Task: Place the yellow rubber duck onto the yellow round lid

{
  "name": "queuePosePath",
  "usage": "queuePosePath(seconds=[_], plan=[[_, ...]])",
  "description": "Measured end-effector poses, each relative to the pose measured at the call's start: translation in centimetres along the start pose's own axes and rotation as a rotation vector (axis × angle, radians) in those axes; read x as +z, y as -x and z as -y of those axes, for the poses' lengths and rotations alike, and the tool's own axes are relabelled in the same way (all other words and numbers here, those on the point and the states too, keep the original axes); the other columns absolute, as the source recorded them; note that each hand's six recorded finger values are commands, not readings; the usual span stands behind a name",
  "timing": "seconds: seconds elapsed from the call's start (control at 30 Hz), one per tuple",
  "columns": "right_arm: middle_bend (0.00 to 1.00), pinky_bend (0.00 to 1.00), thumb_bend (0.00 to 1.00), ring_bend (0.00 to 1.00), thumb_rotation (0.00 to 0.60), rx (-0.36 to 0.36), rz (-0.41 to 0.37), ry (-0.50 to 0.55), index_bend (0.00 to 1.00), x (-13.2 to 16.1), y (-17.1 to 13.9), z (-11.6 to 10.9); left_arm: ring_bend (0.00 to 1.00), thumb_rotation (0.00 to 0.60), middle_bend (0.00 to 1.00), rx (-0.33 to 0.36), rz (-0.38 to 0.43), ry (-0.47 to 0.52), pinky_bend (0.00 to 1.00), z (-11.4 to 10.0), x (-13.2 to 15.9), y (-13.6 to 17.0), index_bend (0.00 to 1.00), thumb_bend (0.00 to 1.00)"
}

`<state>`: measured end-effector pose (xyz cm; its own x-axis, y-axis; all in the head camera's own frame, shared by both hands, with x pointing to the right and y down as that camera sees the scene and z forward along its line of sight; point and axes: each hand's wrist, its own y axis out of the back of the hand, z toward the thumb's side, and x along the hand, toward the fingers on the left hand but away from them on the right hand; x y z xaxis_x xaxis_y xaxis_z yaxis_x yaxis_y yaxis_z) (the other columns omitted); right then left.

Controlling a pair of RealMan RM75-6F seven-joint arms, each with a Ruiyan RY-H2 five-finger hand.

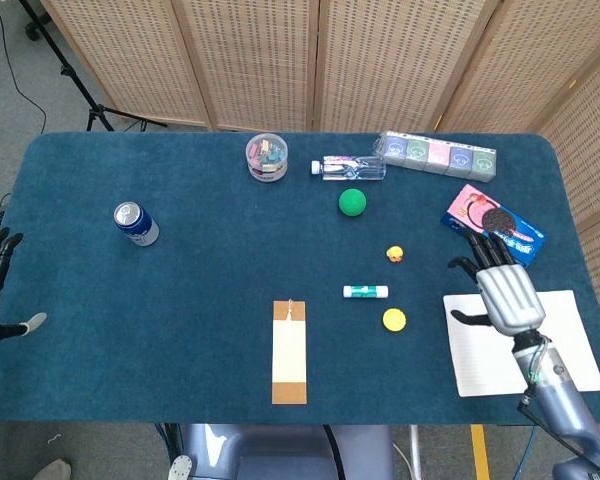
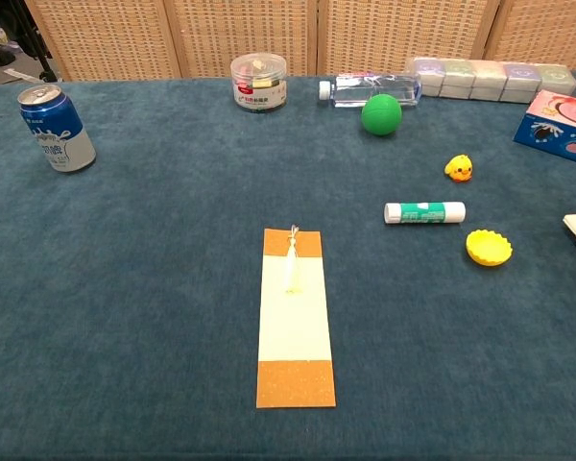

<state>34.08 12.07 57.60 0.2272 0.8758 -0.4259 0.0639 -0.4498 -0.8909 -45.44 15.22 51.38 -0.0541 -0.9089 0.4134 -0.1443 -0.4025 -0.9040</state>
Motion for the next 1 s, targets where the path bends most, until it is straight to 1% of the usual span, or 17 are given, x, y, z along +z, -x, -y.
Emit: queuePosePath(seconds=[0.13, 0.2, 0.3, 0.37, 0.43, 0.5, 0.8, 1.0], plan=[[0.00, 0.00, 0.10, 0.00, 0.600, 0.024, -0.007, 0.003, 0.36, 1.5, 3.4, -0.3, 0.00, 0.600, 0.00, -0.015, -0.011, -0.008, 0.00, 0.5, 0.0, -0.4, 0.00, 0.00], [0.00, 0.00, 0.11, 0.00, 0.600, 0.036, -0.010, 0.000, 0.37, 2.3, 5.1, -0.2, 0.00, 0.600, 0.00, -0.022, -0.014, -0.013, 0.00, 0.7, 0.1, -0.7, 0.00, 0.00], [0.00, 0.00, 0.13, 0.00, 0.600, 0.048, -0.011, -0.019, 0.38, 2.7, 6.8, 0.3, 0.00, 0.600, 0.00, -0.030, -0.017, -0.019, 0.00, 1.0, 0.1, -1.1, 0.00, 0.00], [0.00, 0.00, 0.15, 0.00, 0.600, 0.067, -0.002, -0.032, 0.38, 2.5, 7.8, 1.0, 0.00, 0.600, 0.00, -0.035, -0.025, -0.021, 0.00, 1.2, 0.0, -1.2, 0.00, 0.00], [0.00, 0.00, 0.22, 0.00, 0.600, 0.082, 0.004, -0.046, 0.38, 2.4, 8.8, 1.6, 0.00, 0.600, 0.00, -0.039, -0.032, -0.024, 0.00, 1.3, 0.0, -1.3, 0.00, 0.00], [0.00, 0.00, 0.26, 0.00, 0.600, 0.100, 0.009, -0.057, 0.38, 2.3, 9.9, 2.3, 0.00, 0.600, 0.00, -0.042, -0.037, -0.027, 0.00, 1.4, 0.0, -1.4, 0.00, 0.00], [0.00, 0.00, 0.26, 0.00, 0.600, 0.183, 0.034, -0.073, 0.39, 2.2, 13.6, 5.9, 0.00, 0.600, 0.00, -0.056, -0.058, -0.045, 0.00, 2.0, -0.1, -1.9, 0.00, 0.00], [0.00, 0.00, 0.26, 0.00, 0.600, 0.224, 0.044, -0.070, 0.39, 2.3, 15.1, 8.1, 0.00, 0.600, 0.00, -0.054, -0.070, -0.047, 0.00, 2.1, -0.2, -2.2, 0.00, 0.00]])
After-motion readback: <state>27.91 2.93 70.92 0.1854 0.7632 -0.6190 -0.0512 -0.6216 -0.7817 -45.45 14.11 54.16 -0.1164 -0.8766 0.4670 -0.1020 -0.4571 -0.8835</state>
